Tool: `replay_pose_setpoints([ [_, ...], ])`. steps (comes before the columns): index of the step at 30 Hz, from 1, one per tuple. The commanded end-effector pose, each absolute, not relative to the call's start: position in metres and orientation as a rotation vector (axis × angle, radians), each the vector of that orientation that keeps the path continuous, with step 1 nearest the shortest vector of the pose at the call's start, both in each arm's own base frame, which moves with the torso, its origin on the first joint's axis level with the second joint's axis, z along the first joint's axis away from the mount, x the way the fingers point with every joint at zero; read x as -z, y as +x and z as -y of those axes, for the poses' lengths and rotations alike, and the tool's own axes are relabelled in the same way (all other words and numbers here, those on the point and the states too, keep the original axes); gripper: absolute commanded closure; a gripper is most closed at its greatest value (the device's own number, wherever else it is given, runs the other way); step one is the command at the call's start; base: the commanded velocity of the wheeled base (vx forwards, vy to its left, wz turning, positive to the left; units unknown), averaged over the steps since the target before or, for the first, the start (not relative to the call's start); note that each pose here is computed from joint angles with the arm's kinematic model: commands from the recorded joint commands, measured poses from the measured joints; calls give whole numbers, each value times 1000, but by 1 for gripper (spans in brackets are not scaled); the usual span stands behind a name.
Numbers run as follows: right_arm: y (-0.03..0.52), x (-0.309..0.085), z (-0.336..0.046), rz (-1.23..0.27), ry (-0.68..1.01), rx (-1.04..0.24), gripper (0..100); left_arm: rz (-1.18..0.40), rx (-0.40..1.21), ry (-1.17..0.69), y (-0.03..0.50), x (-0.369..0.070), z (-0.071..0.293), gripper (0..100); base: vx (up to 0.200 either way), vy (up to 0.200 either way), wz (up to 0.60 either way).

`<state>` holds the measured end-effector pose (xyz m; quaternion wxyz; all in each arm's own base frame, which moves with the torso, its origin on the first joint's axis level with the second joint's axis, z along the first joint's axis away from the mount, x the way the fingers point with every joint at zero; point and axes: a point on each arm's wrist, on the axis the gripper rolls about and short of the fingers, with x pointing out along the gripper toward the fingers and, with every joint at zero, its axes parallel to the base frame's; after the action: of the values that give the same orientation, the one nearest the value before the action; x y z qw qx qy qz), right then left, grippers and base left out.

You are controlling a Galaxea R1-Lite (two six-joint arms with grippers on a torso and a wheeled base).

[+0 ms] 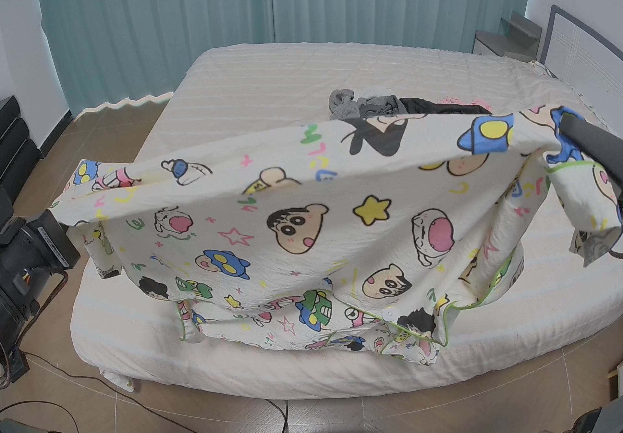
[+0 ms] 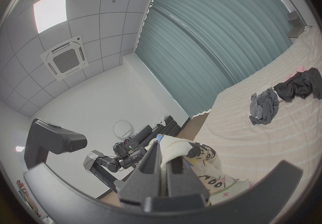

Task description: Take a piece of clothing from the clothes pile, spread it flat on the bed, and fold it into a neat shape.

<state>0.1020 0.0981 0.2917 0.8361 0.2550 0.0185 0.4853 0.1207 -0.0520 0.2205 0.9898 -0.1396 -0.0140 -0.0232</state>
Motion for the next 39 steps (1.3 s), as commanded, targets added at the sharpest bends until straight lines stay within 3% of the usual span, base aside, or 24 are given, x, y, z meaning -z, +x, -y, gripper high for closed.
replay_pose_setpoints([
  [1,93,-297,-90,0,546,-1040,100,46,50,-290,116,-223,50,100,0,0,0],
  [13,78,-309,-78,74,551,-1084,100,106,55,-311,104,-232,43,100,-200,0,0],
  [28,97,-310,-85,38,541,-1051,100,46,53,-283,108,-228,46,100,0,0,0],
  [39,161,-279,-104,-119,501,-881,100,-169,-6,-212,156,-192,66,100,0,0,0],
])
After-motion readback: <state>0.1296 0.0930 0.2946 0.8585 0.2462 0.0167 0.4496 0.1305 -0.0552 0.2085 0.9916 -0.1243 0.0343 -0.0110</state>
